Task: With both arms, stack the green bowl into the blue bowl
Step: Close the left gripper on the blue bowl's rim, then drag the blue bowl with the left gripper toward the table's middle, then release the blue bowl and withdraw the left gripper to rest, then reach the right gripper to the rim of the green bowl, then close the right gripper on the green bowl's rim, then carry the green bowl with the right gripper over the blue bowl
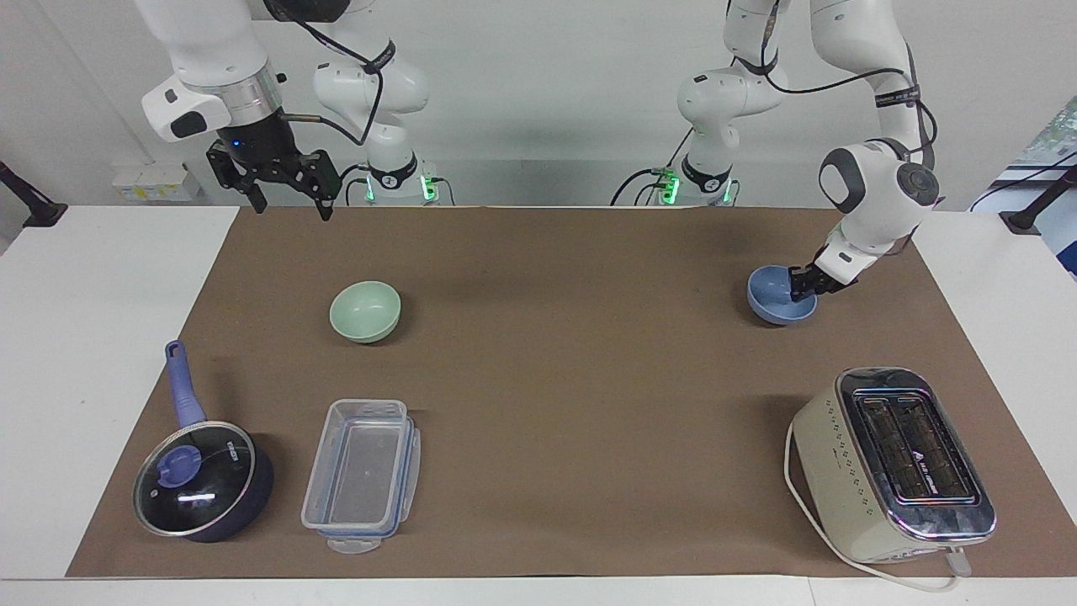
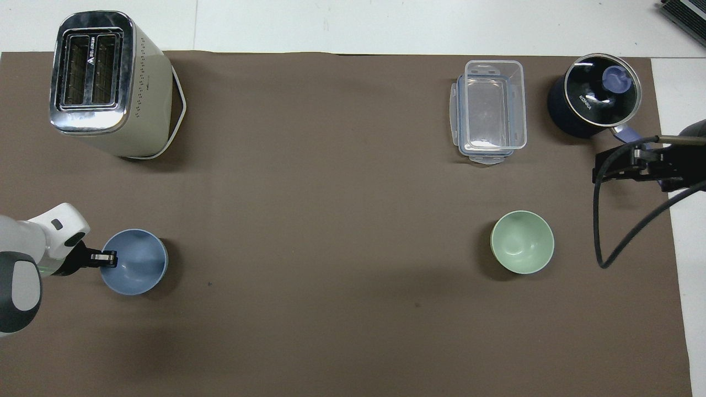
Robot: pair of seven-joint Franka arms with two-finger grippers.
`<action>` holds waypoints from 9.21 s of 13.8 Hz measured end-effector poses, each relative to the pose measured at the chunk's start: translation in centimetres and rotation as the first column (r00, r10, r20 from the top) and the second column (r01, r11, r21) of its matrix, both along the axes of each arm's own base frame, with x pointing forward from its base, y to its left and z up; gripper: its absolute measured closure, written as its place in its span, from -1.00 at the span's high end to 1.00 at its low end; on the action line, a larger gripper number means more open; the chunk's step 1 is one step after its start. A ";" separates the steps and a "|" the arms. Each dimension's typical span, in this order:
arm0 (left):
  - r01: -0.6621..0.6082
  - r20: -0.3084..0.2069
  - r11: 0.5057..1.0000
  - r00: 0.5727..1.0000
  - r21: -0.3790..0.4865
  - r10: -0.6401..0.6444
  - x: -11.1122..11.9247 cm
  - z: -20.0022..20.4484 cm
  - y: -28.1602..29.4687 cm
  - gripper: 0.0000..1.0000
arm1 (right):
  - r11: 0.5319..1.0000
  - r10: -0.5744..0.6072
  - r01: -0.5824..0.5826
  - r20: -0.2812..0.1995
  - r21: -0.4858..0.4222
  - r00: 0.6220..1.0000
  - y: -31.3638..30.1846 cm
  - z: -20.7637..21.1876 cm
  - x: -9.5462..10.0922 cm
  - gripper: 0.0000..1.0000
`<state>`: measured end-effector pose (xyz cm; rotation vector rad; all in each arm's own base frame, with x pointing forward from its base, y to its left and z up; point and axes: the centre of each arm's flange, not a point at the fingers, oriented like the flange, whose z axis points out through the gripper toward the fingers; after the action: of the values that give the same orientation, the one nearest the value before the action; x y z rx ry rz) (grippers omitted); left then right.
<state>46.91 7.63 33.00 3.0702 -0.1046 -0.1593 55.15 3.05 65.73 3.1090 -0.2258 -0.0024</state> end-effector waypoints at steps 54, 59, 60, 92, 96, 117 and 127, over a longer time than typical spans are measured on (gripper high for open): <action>-0.115 0.090 0.986 0.988 -0.124 0.127 8.5 17.8 -19.7 1.00 | 1.000 0.015 -0.015 -0.047 0.002 0.999 -6.9 -4.3 -0.9 1.00; -0.101 0.120 0.987 0.986 -0.122 0.116 9.8 18.8 -9.7 1.00 | 0.998 0.062 -0.061 -0.045 0.023 0.997 -9.0 -12.0 -0.8 1.00; -0.096 0.129 0.989 0.985 -0.112 0.110 9.9 18.9 -8.2 1.00 | 0.997 0.071 -0.069 -0.052 0.028 0.996 -9.4 -13.7 -1.1 1.00; -0.019 0.064 0.999 0.998 0.039 0.017 9.1 27.2 -7.5 1.00 | 0.975 0.160 -0.140 -0.109 0.170 0.981 -7.3 -33.4 -4.4 -0.56; -0.019 0.064 0.999 0.998 0.039 0.017 9.1 27.2 -7.5 1.00 | 0.975 0.147 -0.127 -0.101 0.182 0.984 -7.4 -32.8 -4.4 -0.93; -0.020 0.064 0.999 0.998 0.039 0.017 9.1 27.2 -7.5 1.00 | 0.944 0.260 -0.251 -0.014 0.214 0.965 24.3 -24.0 -10.9 -0.93; -0.020 0.064 0.999 0.998 0.039 0.017 9.1 27.2 -7.5 1.00 | 0.954 0.214 -0.201 -0.036 0.221 0.976 29.9 -26.7 -10.5 -0.93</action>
<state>56.01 0.16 60.20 3.1150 -0.0769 -0.0630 44.69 32.96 39.00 3.3257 0.1130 -0.1239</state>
